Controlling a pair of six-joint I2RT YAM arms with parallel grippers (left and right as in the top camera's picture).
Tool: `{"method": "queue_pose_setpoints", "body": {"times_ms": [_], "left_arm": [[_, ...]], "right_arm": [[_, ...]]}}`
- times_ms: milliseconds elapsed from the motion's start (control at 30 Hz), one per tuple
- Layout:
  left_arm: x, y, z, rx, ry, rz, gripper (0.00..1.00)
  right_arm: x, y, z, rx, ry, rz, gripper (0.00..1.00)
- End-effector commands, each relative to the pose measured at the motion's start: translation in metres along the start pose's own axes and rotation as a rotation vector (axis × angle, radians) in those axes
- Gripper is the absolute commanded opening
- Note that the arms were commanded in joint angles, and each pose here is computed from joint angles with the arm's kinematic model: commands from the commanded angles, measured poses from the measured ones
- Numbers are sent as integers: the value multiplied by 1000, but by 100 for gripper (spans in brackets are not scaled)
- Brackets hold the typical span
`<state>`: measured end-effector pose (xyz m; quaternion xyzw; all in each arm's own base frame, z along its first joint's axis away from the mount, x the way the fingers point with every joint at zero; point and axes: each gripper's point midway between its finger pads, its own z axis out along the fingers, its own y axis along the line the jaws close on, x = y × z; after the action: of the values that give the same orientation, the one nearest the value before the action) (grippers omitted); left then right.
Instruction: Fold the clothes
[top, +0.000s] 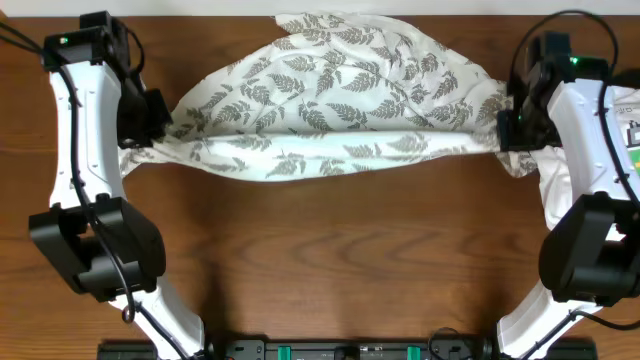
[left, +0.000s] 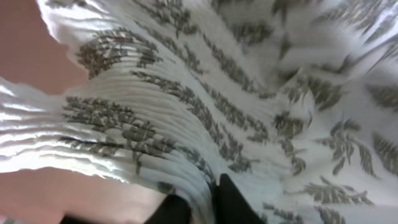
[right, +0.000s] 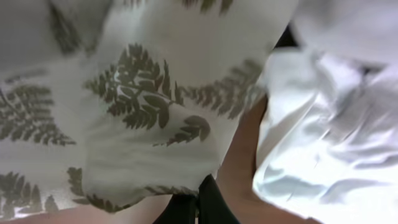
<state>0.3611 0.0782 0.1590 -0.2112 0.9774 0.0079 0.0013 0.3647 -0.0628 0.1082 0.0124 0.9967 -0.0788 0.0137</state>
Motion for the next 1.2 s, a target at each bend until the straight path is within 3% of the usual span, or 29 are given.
{"method": "queue_pose_setpoints", "body": {"times_ms": [0, 233, 433, 600, 700, 933, 1167], "left_arm": [[8, 10, 1, -42, 39, -2, 25], [38, 17, -2, -69, 160, 2, 27], [38, 17, -2, -69, 163, 2, 26], [31, 14, -1, -58, 133, -4, 25], [28, 7, 0, -18, 124, -5, 6], [34, -5, 15, 48, 162, 14, 6], [39, -5, 74, 45, 179, 12, 6]], "right_arm": [[15, -5, 9, 20, 58, -7, 1], [51, 8, 10, -46, 201, -26, 11], [70, 12, 8, -67, 280, -34, 18], [74, 12, 7, -64, 298, -18, 18], [71, 12, 7, -64, 286, -9, 17], [68, 13, 8, -70, 273, -9, 15], [65, 15, 9, -76, 261, -6, 9]]}}
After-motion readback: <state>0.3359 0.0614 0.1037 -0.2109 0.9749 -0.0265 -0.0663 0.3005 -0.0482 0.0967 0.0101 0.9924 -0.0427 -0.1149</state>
